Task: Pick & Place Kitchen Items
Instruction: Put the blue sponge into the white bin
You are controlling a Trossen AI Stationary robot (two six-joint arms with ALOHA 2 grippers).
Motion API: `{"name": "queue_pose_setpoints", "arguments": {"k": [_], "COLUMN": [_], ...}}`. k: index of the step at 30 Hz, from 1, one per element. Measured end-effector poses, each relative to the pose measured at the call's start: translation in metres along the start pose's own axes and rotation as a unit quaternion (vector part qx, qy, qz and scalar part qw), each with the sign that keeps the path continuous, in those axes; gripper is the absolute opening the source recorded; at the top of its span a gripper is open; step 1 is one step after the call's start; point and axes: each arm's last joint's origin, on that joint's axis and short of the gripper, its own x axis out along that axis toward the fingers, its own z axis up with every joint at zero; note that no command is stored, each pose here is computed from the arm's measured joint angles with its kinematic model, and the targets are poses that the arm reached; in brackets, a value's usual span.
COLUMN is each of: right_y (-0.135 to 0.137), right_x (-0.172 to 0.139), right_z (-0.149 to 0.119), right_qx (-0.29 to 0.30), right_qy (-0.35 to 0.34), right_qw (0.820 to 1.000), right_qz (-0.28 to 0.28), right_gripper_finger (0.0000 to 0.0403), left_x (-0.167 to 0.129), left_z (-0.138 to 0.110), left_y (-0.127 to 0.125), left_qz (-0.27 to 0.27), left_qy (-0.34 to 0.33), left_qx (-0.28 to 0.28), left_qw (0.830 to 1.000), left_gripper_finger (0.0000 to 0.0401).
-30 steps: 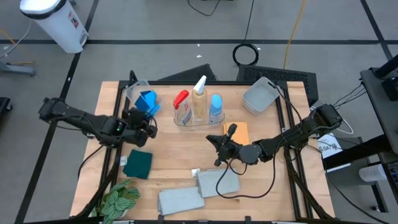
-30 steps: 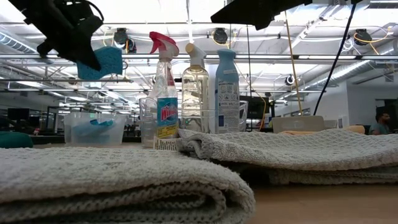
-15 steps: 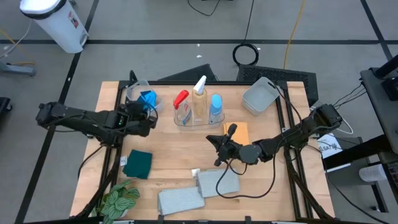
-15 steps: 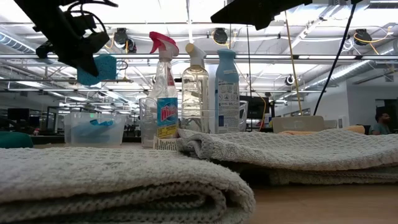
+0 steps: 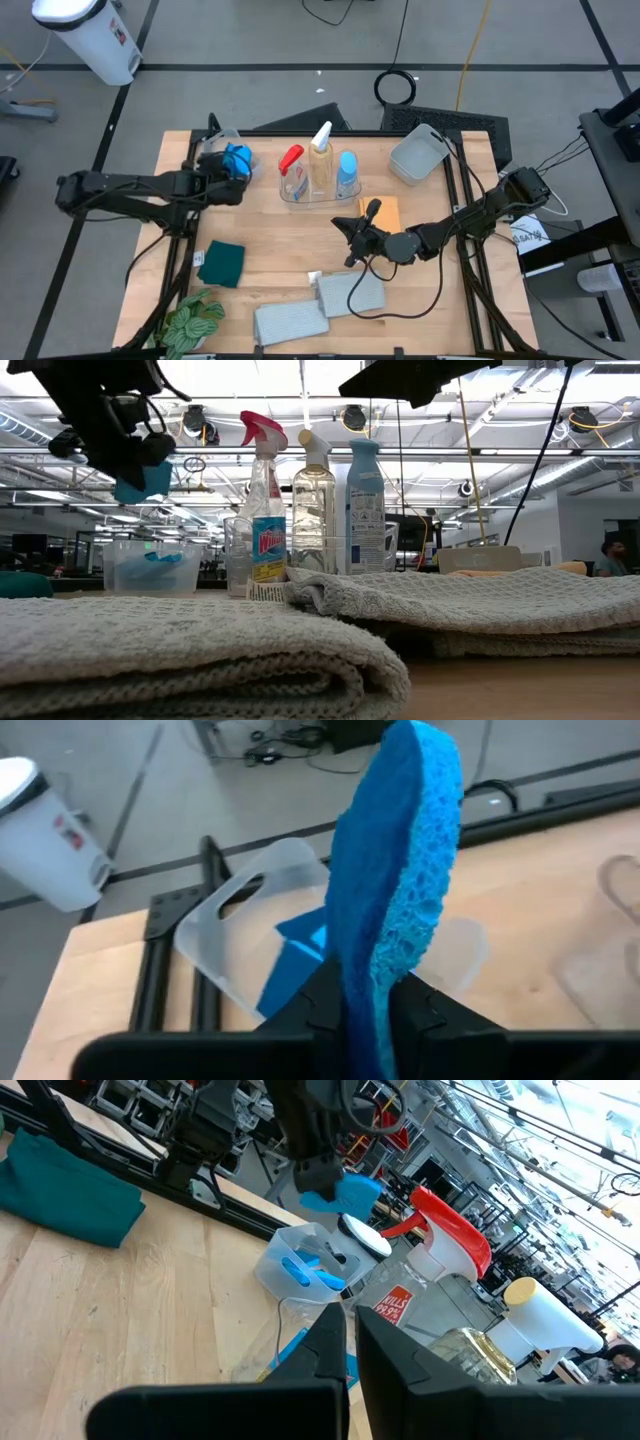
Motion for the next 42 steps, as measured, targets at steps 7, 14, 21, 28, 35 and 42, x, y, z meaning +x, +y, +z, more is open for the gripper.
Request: {"name": "queue_pose_setpoints", "arguments": {"k": [7,14,21,28,35,42], "right_y": [0.0,0.0,0.0,0.0,0.0,0.0], "right_x": [0.0,0.0,0.0,0.0,0.0,0.0], "right_z": [0.0,0.0,0.0,0.0,0.0,0.0], "right_qx": [0.0,0.0,0.0,0.0,0.0,0.0], "right_qy": [0.0,0.0,0.0,0.0,0.0,-0.001], "right_qw": [1.0,1.0,1.0,1.0,1.0,1.0], "right_qz": [0.0,0.0,0.001,0.001,0.001,0.001], "right_gripper_finger": [0.0004,0.0004,0.0004,0.0004,0.0004,0.0004], "left_x": [0.017,0.028,0.039,0.049,0.058,0.065], "left_z": [-0.01,-0.021,-0.022,-0.011,-0.005,-0.002], "left_y": [0.009,0.014,0.015,0.012,0.016,0.023], "left_qz": [0.048,0.074,0.085,0.077,0.082,0.098], "left_qy": [0.012,0.018,0.013,0.006,0.021,0.034], "left_qx": [-0.015,-0.037,-0.054,-0.059,-0.059,-0.074], "left_qw": [0.999,0.996,0.995,0.995,0.995,0.992], "left_gripper_finger": [0.0016,0.0035,0.0042,0.002,0.0036,0.0035]}}
